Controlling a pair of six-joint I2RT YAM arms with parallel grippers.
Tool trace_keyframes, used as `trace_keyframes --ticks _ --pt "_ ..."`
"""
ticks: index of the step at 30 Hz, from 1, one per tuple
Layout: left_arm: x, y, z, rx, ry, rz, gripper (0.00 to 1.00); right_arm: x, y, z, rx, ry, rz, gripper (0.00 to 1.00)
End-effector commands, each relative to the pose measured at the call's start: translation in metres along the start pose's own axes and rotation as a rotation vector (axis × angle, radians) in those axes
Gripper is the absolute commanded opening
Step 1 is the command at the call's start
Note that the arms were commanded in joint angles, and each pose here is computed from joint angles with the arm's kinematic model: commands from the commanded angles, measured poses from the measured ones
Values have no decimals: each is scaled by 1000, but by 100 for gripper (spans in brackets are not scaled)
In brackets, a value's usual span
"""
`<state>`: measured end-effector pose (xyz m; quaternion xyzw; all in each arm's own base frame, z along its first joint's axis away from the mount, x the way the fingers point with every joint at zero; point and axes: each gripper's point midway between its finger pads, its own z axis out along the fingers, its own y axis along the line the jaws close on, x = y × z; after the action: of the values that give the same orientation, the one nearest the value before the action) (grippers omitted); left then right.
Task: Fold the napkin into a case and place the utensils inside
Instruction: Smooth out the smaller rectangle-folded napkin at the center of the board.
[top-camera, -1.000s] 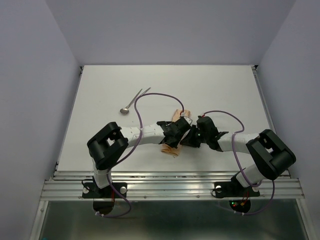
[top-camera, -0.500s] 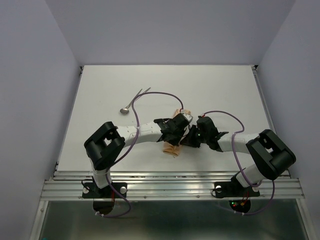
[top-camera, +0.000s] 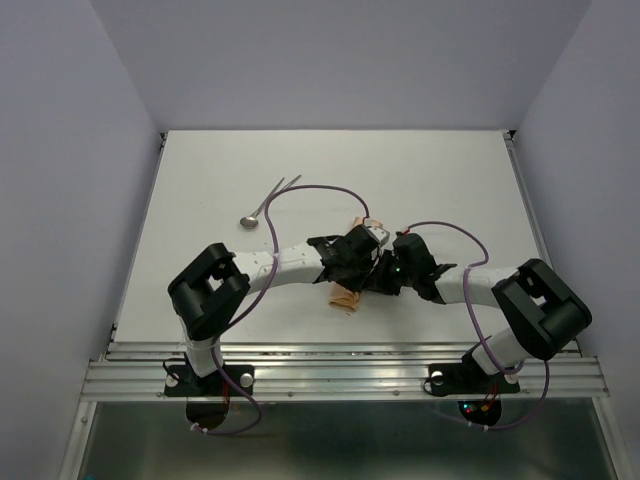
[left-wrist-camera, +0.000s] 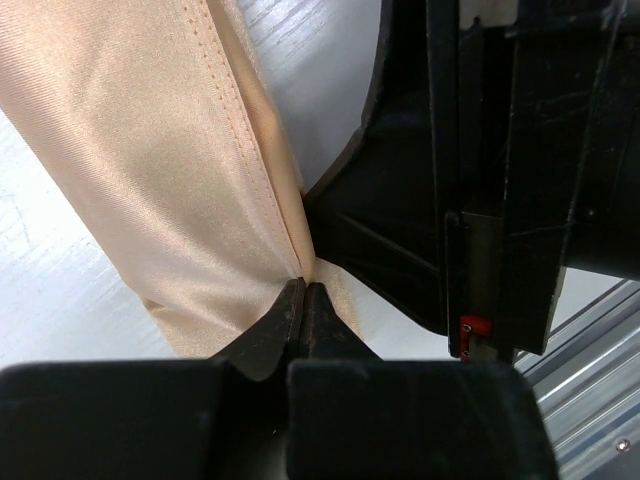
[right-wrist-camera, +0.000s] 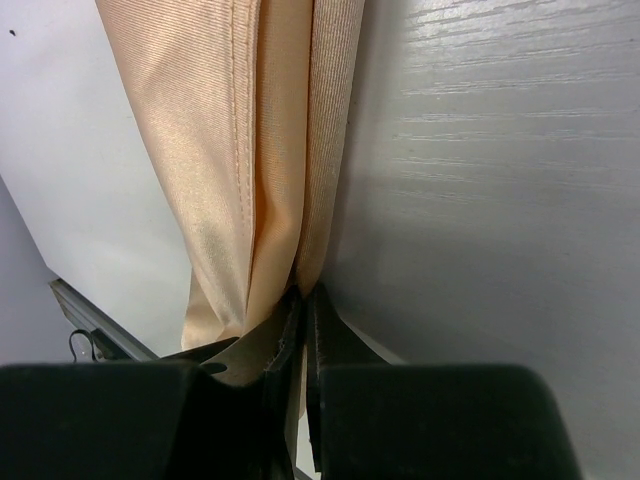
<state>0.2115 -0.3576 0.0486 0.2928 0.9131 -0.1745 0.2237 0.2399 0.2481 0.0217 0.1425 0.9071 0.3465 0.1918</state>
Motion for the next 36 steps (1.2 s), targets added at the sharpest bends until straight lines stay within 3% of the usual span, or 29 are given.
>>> trace_keyframes --ticks 1,8,11,15,18,36 --pt "-12 -11 -6 51 -39 -6 0 2 -4 1 17 -9 -5 6" --pt "-5 -2 5 -2 -21 -23 0 5 -5 -2 28 -12 -2 7" --pt "-3 1 7 -3 -18 -30 0 2 -11 -9 56 -42 11 17" --pt "-2 1 9 6 -17 -36 0 -1 -14 -19 60 -92 37 43" --pt "-2 2 9 13 -18 -37 0 -2 -12 -25 47 -109 68 54" --pt "-7 -2 6 52 -35 -47 0 -25 -6 -28 35 -225 228 57"
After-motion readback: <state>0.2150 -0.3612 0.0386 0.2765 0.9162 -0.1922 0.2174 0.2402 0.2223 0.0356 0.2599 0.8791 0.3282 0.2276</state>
